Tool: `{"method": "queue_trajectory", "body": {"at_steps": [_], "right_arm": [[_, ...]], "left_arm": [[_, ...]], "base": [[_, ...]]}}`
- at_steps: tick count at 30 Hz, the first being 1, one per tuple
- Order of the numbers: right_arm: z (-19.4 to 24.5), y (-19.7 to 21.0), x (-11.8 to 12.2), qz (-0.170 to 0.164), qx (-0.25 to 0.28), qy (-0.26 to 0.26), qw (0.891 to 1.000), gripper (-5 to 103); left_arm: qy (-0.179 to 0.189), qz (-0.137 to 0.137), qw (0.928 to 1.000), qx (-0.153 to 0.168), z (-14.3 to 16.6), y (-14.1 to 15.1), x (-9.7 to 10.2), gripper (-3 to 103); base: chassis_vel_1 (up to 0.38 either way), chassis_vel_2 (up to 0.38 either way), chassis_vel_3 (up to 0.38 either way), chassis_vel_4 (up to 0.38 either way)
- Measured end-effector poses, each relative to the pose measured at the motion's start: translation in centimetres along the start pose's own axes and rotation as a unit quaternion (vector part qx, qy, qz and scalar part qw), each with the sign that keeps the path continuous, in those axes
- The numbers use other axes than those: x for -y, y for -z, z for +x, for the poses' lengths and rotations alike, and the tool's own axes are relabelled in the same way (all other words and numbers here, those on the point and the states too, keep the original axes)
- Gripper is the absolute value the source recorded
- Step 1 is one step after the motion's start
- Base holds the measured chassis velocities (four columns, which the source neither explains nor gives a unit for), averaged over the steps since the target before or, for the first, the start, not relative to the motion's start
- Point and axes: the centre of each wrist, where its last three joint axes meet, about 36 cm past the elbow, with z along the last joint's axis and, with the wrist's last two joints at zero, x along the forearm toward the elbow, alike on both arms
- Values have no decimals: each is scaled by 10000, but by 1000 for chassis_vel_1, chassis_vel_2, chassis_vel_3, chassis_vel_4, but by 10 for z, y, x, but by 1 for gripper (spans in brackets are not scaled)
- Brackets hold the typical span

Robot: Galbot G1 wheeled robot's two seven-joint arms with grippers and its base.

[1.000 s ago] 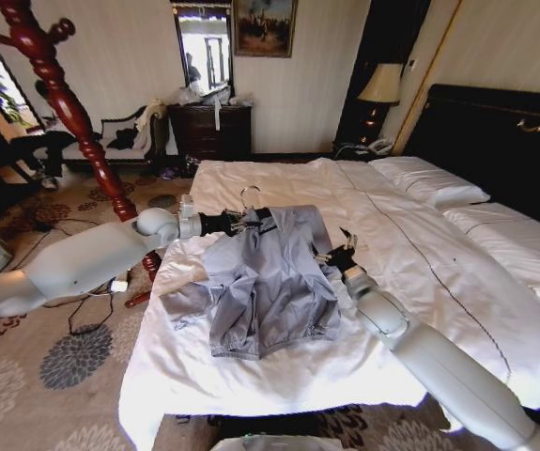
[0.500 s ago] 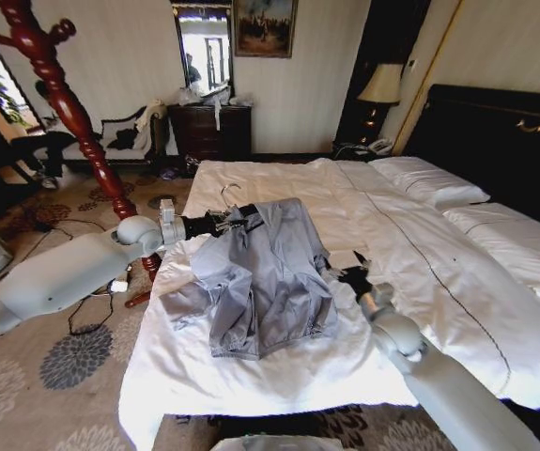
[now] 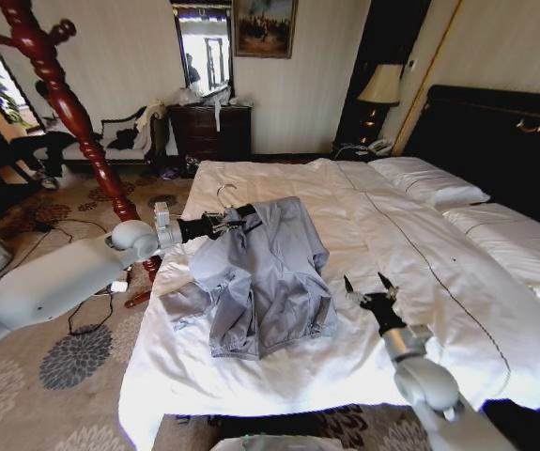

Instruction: Pick up the clothes from the bed and hang them on the clothes hanger.

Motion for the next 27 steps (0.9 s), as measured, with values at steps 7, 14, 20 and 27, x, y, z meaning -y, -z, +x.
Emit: {"method": "queue_trajectory", "body": {"at_steps": [7, 14, 20, 27], "right_arm": [[34, -13, -9, 19, -70, -47, 10000, 100], [42, -17, -18, 72, -67, -105, 9999, 100], [41, -16, -19, 72, -63, -120, 9999, 100], [40, -16, -19, 71, -66, -117, 9999, 100]], "left_arm": [[23, 16, 10000, -42, 8, -5, 4, 16], [110, 4, 9999, -22, 10, -1, 8, 16], [344, -32, 9994, 26, 20, -4, 15, 16], [543, 42, 9985, 15, 32, -10, 26, 16]], "base": [[0, 0, 0, 0], [0, 0, 0, 0], [0, 0, 0, 0], [0, 0, 0, 0]]}}
